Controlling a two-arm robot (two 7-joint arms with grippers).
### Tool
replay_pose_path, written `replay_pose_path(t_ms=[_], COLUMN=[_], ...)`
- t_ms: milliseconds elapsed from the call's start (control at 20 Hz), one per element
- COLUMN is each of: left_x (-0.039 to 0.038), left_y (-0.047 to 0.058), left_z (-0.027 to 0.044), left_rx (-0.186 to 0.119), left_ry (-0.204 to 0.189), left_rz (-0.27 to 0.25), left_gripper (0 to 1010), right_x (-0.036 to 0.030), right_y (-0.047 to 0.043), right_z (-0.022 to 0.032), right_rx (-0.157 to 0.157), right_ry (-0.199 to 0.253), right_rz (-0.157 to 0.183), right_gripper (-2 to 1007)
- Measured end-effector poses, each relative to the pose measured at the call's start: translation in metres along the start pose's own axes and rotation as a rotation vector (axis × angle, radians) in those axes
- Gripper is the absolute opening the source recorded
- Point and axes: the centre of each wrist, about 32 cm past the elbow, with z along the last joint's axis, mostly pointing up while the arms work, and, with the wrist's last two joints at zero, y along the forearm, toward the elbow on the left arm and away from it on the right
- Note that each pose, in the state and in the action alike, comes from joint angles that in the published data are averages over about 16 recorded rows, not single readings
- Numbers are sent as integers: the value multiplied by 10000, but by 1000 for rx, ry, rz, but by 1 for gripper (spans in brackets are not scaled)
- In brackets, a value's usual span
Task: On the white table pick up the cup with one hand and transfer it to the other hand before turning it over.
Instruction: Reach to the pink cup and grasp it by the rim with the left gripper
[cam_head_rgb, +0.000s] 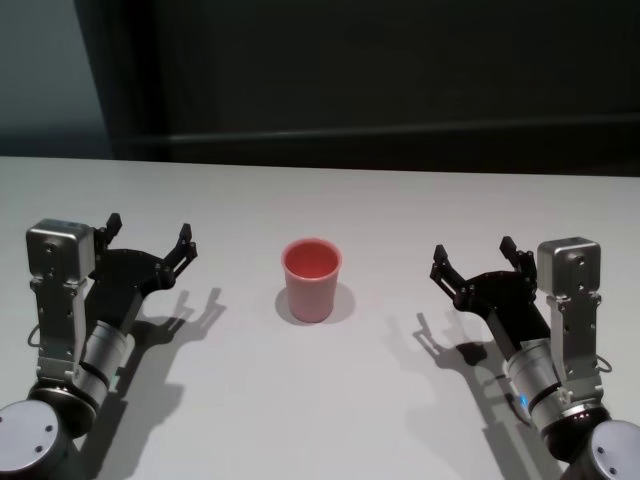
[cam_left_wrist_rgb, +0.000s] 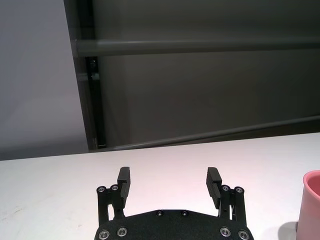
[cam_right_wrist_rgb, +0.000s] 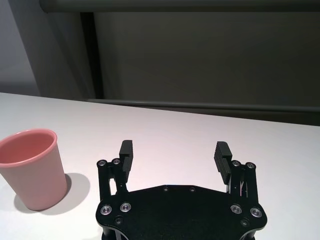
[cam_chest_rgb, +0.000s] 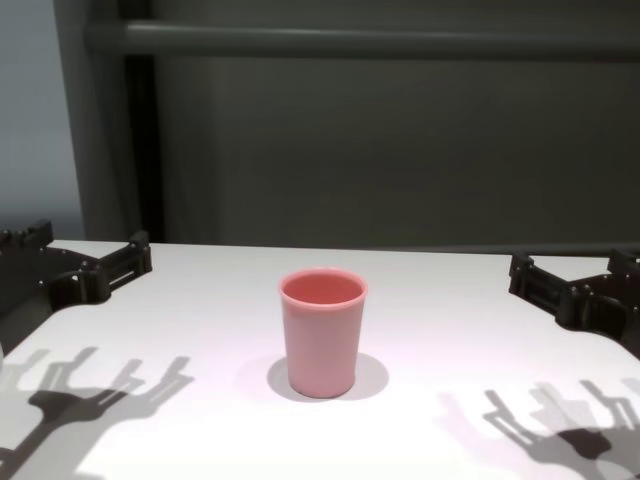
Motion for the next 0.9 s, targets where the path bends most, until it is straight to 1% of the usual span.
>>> replay_pose_path(t_ms=[900], left_x=[0], left_y=[0], left_z=[0], left_rx=[0], left_ry=[0], left_rz=[0], left_gripper=[1003], right_x=[0], right_y=[0], right_z=[0], right_rx=[0], right_ry=[0], right_rz=[0], right_gripper=[1000])
